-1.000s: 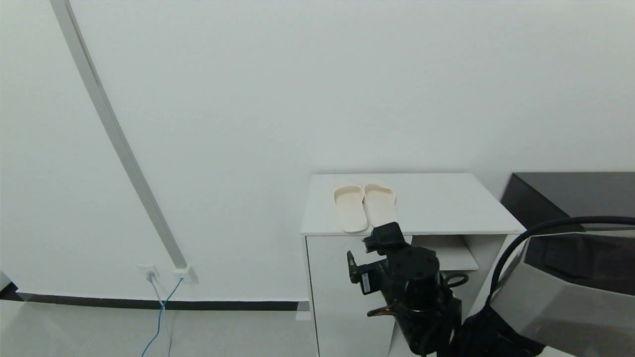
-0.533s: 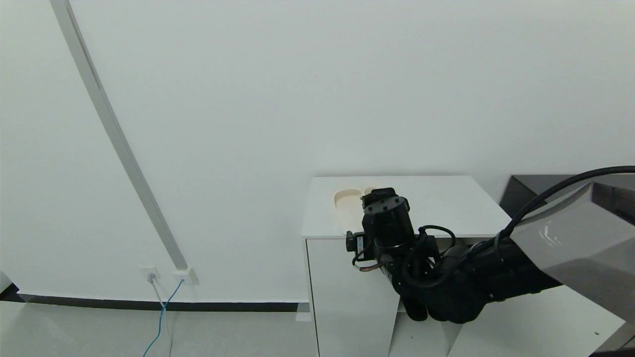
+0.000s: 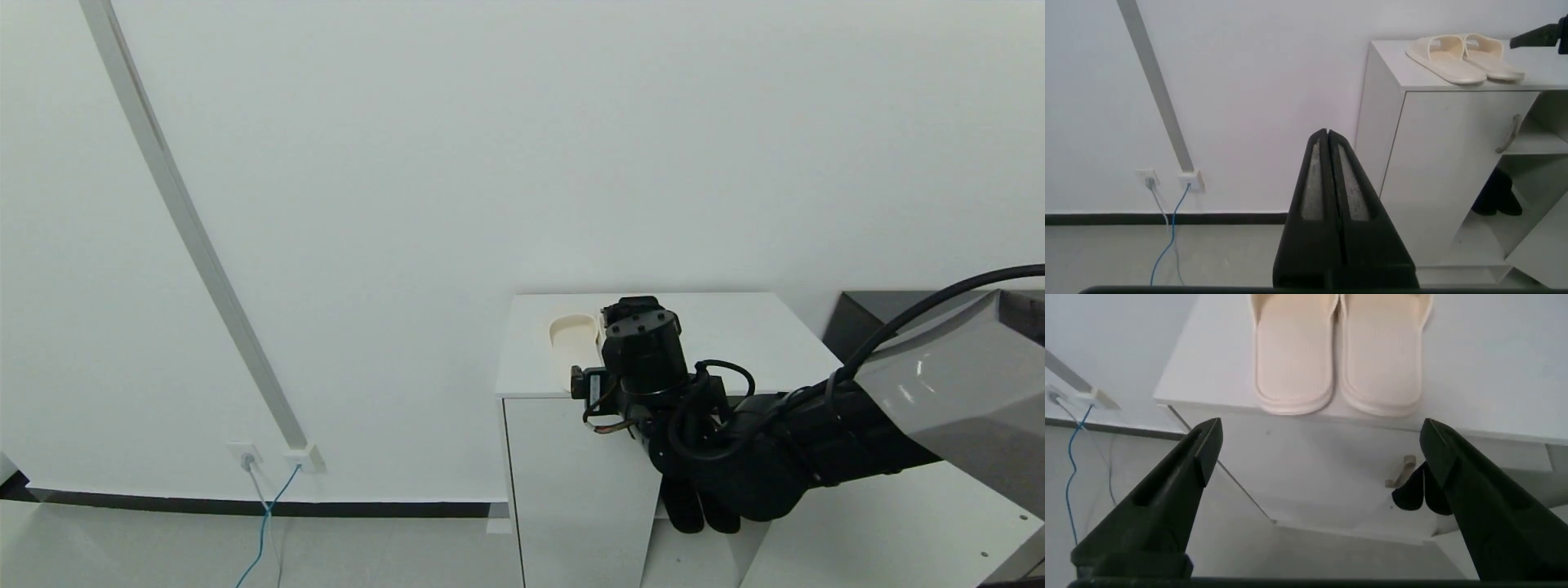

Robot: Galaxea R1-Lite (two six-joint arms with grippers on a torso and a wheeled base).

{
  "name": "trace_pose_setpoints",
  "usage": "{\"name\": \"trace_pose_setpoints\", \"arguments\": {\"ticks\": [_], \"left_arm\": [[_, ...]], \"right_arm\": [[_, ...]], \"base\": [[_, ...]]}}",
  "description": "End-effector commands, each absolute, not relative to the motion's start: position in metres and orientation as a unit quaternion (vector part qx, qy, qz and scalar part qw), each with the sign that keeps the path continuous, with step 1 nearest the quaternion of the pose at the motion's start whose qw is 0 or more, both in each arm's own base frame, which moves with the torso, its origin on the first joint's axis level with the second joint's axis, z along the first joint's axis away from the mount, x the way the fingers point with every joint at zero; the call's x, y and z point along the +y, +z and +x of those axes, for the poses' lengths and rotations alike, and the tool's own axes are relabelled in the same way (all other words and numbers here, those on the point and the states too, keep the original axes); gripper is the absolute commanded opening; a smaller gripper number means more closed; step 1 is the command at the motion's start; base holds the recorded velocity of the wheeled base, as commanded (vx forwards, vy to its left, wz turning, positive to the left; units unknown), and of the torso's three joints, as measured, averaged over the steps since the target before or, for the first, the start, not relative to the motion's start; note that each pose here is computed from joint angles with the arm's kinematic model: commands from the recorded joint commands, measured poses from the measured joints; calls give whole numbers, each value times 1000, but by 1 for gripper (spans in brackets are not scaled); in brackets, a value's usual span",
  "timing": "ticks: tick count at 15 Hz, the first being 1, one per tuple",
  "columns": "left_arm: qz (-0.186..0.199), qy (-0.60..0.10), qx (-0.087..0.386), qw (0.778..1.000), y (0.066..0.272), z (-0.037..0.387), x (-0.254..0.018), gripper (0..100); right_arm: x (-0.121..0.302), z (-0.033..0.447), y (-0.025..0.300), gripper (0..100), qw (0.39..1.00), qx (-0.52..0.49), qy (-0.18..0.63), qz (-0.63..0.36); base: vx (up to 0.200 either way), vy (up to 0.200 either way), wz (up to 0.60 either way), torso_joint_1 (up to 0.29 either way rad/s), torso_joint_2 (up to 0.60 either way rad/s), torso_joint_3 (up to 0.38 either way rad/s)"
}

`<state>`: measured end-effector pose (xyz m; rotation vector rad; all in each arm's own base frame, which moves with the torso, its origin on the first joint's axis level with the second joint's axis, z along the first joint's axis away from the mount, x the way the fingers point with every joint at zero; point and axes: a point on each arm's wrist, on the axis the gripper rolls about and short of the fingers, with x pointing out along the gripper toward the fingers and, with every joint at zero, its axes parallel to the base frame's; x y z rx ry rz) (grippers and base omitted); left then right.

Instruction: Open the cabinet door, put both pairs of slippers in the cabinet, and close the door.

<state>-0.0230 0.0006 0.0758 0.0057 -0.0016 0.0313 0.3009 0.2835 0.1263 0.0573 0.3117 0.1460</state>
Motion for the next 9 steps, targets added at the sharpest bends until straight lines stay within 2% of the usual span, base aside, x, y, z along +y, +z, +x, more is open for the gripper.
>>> {"name": "trace_pose_setpoints", "arguments": {"ticks": [1, 2, 4, 9], "left_arm": [[3, 16, 0, 1000, 76, -23, 1, 0], [3, 16, 0, 1000, 76, -23, 1, 0], [2, 18, -1, 1000, 76, -23, 1, 0], [2, 18, -1, 1000, 76, -23, 1, 0]], "right_arm": [[282, 299, 125, 100, 985, 155, 74, 27], [282, 299, 123, 100, 985, 157, 73, 25], [282, 300, 119, 100, 984, 161, 73, 22], [287, 320, 85, 100, 983, 168, 70, 18]], "base": [[200, 0, 0, -2, -12, 2], [200, 0, 0, 12, 7, -2], [0, 0, 0, 0, 0, 0], [0, 0, 0, 0, 0, 0]]}}
